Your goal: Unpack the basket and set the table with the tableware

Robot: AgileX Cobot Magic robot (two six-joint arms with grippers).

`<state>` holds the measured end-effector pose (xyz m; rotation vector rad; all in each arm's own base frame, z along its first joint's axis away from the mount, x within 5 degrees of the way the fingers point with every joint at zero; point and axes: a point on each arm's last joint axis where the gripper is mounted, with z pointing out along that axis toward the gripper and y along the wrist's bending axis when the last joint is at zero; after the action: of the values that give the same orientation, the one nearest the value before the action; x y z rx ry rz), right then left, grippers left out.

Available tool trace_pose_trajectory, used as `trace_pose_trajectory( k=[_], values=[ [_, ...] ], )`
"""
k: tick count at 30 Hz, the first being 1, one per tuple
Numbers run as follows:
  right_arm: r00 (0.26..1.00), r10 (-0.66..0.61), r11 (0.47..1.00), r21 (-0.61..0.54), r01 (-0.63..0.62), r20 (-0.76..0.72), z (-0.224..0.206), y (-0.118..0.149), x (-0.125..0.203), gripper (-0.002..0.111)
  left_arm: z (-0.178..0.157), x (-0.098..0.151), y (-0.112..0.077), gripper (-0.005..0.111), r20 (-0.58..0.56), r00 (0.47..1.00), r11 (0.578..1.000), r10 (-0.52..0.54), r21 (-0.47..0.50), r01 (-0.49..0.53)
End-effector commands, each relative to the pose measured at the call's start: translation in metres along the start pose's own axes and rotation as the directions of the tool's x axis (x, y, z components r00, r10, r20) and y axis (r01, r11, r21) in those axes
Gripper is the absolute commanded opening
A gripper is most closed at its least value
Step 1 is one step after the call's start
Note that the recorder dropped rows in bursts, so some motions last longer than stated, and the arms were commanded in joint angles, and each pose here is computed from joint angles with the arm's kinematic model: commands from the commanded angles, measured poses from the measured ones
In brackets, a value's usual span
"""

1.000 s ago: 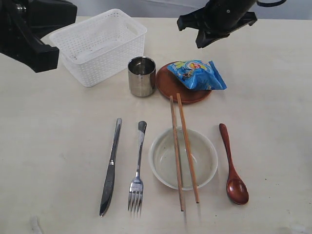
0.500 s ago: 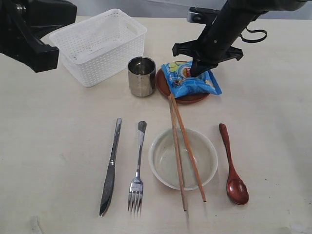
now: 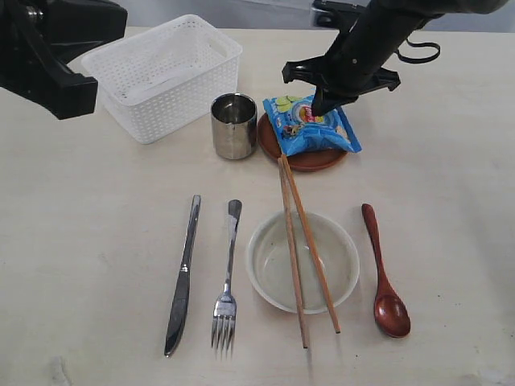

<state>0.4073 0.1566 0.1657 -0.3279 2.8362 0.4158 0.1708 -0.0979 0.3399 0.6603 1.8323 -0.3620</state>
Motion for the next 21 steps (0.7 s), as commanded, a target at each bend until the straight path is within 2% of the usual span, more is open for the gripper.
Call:
trace_pose_trajectory(
  k=[1,5,7,9,11,15,19,21],
  values=[
    [0.996,-0.02,1.0,-0.008,0.02,0.085,-0.035,0.008,-0.006,0.0,-0.001,0.0,0.001,0.0,0.007,1.0,1.0,0.005,-0.009,-0.005],
    [0.994,-0.064,0.998,0.011,0.064,0.089,-0.063,0.013,-0.001,0.0,-0.001,0.0,0.001,0.0,0.007,1.0,1.0,0.005,-0.009,-0.005],
    [0.992,-0.071,0.997,0.023,0.069,0.107,-0.075,0.012,0.016,0.0,-0.001,0.001,0.0,0.0,-0.004,1.0,1.0,0.001,-0.002,-0.001],
    [0.982,-0.072,0.997,0.047,0.065,0.177,-0.096,0.009,0.055,0.0,-0.007,0.009,0.0,0.0,0.015,1.0,1.0,0.004,-0.021,-0.004],
    [0.971,-0.069,0.997,0.059,0.057,0.23,-0.112,0.006,0.096,0.0,-0.02,0.02,0.0,0.0,0.08,0.997,0.998,-0.019,-0.064,0.025],
    [0.911,-0.051,0.997,0.066,0.027,0.409,-0.141,-0.002,0.186,0.0,-0.044,0.053,-0.002,0.0,0.193,0.981,0.988,-0.038,-0.139,0.066],
    [0.863,-0.009,0.999,0.038,-0.012,0.506,-0.15,-0.007,0.227,0.0,-0.047,0.071,-0.003,0.0,0.205,0.978,0.984,-0.039,-0.162,0.073],
    [0.892,0.017,1.0,0.014,-0.025,0.451,-0.152,-0.005,0.238,0.001,-0.047,0.073,-0.004,0.0,0.197,0.98,0.985,-0.041,-0.158,0.073]
  ],
)
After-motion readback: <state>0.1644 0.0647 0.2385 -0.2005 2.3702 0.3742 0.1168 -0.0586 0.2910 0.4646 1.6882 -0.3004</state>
